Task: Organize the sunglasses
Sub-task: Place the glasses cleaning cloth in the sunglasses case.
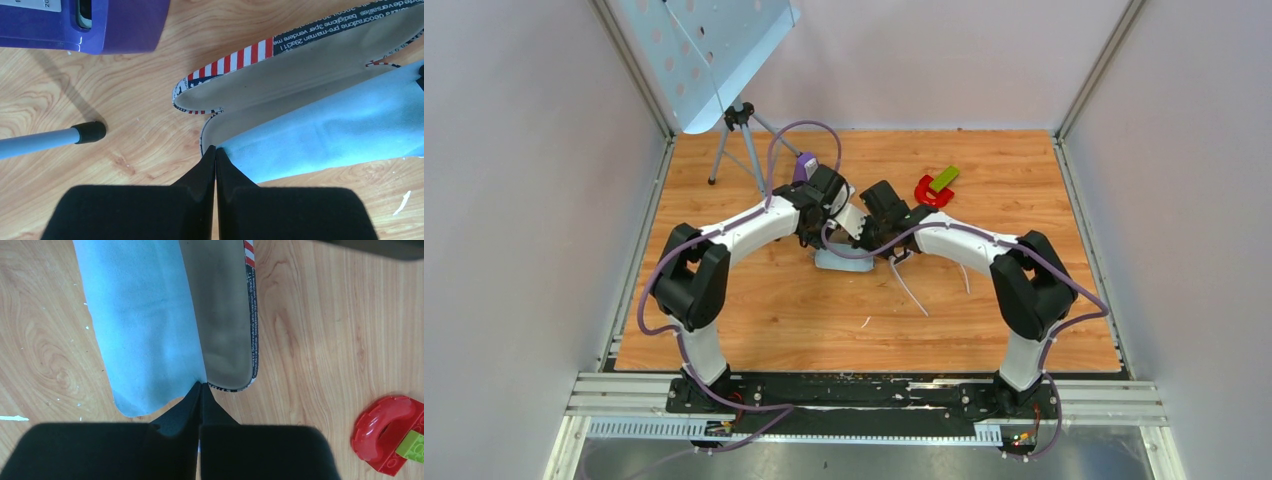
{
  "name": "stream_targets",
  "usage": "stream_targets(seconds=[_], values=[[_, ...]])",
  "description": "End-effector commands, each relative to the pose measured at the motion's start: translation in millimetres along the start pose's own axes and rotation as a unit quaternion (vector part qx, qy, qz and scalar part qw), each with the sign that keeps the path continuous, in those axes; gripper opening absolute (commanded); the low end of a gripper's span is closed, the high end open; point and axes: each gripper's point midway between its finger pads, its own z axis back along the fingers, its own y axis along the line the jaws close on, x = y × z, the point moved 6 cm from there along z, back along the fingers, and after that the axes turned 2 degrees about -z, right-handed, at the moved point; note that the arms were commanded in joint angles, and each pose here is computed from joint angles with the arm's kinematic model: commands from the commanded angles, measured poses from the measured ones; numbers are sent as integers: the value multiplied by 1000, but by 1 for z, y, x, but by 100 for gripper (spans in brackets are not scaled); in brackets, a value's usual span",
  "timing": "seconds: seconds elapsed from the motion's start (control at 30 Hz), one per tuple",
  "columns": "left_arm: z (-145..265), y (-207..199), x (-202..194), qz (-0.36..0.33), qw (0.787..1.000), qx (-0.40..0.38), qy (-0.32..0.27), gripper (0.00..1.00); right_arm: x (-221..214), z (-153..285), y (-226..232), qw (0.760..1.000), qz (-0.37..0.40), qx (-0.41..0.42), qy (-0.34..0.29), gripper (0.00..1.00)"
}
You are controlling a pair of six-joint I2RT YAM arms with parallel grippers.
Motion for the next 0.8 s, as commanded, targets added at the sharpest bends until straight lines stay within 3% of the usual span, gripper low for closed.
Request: stream_targets(seconds=[0.0,0.77], values=[[-1,-4,13,1,1000,-19,-19,0,-2,-10,1,1000,-20,14,10,0],[-20,-9,8,0,999,-34,-2,0,-12,-24,13,998,-34,56,27,0]])
